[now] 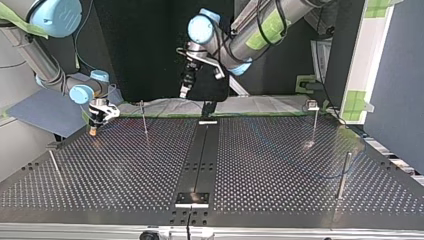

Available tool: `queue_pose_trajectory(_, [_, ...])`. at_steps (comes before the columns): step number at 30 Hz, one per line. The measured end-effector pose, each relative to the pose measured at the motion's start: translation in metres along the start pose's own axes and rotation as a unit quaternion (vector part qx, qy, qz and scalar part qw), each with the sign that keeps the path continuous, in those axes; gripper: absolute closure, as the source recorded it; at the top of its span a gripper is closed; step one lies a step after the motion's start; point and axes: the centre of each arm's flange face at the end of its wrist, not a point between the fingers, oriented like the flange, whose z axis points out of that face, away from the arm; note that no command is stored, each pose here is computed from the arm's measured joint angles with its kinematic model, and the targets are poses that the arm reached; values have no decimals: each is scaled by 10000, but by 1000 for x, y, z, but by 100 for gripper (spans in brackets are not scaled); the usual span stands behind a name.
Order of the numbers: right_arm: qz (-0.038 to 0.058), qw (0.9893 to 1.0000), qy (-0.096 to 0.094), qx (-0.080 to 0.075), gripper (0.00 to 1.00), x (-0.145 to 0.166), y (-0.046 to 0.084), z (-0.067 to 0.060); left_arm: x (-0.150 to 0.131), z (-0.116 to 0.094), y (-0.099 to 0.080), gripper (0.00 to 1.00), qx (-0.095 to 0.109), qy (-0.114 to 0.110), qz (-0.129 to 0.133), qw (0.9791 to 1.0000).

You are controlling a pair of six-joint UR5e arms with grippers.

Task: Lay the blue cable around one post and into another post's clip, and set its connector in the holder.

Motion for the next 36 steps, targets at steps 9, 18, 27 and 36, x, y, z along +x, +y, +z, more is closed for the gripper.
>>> queue_pose_trajectory(9, [-20, 10000, -10, 44, 100, -1, -7, -1, -33, -12, 22, 0, -61, -443, -322, 9985])
queue_pose_trajectory(18, [-76, 9999, -61, 43, 100, -2, -9, -3, -53, -36, 24, 0, -14, -633, -389, 9972])
queue_pose_trajectory(27, [-88, 9999, -99, 61, 100, -3, -12, -4, -66, -64, 28, 0, -94, -694, -403, 9967])
queue_pose_trajectory(36, [-210, 9995, -210, 86, 100, -8, -19, -8, -81, -93, 42, 0, -362, -820, -369, 9953])
